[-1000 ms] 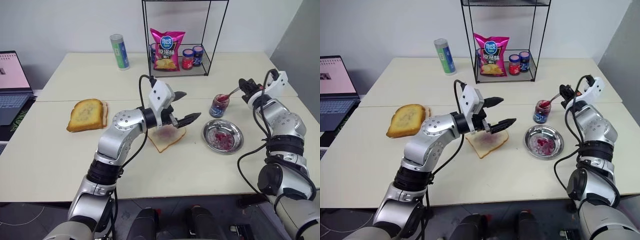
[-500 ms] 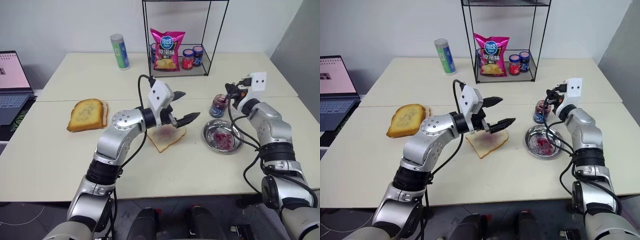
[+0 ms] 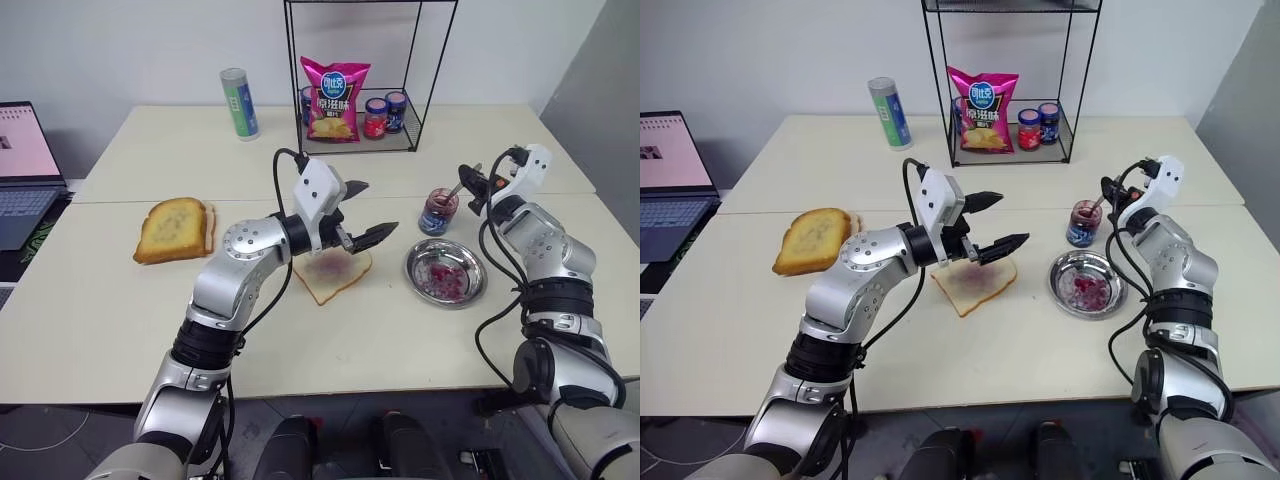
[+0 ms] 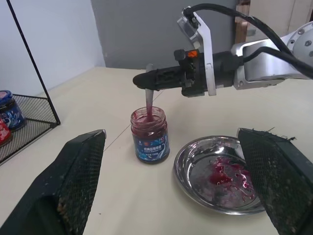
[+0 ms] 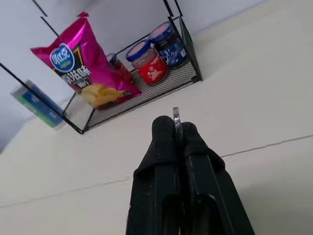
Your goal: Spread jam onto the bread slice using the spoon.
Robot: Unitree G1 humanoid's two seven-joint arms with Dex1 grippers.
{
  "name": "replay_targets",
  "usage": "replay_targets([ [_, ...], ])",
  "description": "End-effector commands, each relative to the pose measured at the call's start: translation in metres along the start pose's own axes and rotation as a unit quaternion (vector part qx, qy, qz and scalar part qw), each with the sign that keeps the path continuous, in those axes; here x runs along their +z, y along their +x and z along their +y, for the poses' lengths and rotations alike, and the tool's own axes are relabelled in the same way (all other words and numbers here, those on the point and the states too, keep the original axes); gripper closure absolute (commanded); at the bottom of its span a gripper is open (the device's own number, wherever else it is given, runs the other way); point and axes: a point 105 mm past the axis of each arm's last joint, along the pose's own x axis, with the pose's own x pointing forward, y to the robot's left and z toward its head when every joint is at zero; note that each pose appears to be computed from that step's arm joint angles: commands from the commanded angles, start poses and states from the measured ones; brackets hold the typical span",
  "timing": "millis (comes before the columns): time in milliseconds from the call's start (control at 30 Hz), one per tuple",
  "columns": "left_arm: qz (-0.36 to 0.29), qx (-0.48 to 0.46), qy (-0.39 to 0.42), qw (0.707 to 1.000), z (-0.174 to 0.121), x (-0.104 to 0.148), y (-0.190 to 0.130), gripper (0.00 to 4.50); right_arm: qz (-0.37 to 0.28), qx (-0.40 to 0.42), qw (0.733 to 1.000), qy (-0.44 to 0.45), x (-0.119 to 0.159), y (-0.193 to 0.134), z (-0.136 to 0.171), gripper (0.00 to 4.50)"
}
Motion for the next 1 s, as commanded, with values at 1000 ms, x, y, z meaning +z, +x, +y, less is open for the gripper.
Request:
replay_targets([
  [1000,-0.021,0.002,0.022,1.000,0.003,0.013,0.000,0.00,-0.074,-0.008,0.995,0.069,0.049,-0.003,0.006,4.45],
])
